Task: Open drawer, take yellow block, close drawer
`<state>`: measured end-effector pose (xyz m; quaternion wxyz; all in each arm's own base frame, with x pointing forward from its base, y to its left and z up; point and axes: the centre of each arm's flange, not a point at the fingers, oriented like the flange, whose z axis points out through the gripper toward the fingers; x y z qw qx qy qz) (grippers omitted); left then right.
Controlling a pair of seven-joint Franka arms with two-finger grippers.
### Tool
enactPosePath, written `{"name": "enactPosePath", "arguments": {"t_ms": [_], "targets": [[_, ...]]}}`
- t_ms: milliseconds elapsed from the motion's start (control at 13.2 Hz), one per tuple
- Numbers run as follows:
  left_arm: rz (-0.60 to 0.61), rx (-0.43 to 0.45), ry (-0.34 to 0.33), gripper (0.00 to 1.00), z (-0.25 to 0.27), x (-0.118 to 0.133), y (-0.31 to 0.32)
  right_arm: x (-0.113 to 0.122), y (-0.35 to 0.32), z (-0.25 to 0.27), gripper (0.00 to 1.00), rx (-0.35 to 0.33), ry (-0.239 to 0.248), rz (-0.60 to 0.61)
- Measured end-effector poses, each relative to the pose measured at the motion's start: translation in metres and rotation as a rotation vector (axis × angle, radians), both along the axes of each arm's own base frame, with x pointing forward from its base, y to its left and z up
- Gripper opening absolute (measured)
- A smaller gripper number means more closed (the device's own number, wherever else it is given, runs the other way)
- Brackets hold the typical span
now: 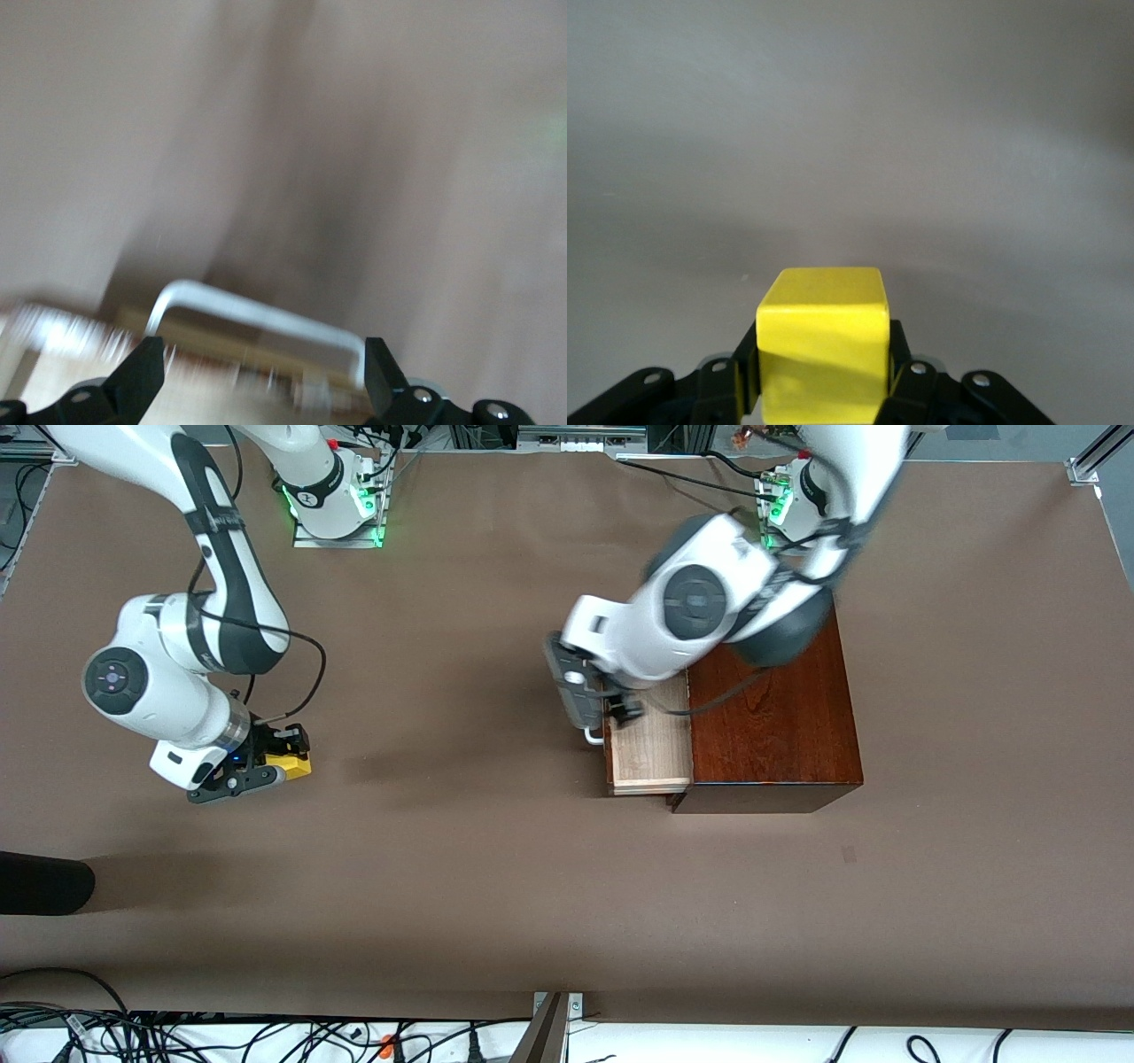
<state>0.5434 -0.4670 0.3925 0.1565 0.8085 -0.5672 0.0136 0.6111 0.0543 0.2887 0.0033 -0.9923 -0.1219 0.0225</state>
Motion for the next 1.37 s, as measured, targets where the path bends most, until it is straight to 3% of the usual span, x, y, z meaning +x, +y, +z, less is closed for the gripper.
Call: {"name": "enactPosePath", "arguments": {"t_ms": [152,379,683,835,1062,1214,1366], "targets": [[-0.129,-0.034,-0.068,1.0,-0.023,-0.018,-0.038,-0.005,-0.003,-0.034,0.56,-0.014,0.02,-0.068],[-0.357,0.005,-0.154,1.0,-0.05,-0.019,-0.045,-0.009,-0.005,-0.073,0.56,-0.028,0.025,-0.12],[-0.505,0.101,-0.138,1.0,-0.086,-0.023,-0.034,-0.013,-0.006,-0.09,0.56,-0.035,0.034,-0.163],[-0.528,0.14,-0.122,1.0,-0.09,-0.025,-0.03,-0.012,-0.006,-0.088,0.7,-0.034,0.024,-0.164],[-0.569,0.22,-0.099,1.0,-0.088,-0.024,-0.021,-0.002,-0.003,-0.054,1.0,-0.019,-0.036,-0.16],[-0.574,0.281,-0.073,1.0,-0.087,-0.024,-0.014,0.003,0.003,-0.003,1.0,-0.002,-0.068,-0.149],[-0.566,0.335,-0.046,1.0,-0.085,-0.023,-0.004,-0.001,0.018,0.063,1.0,0.02,-0.056,-0.126]]}}
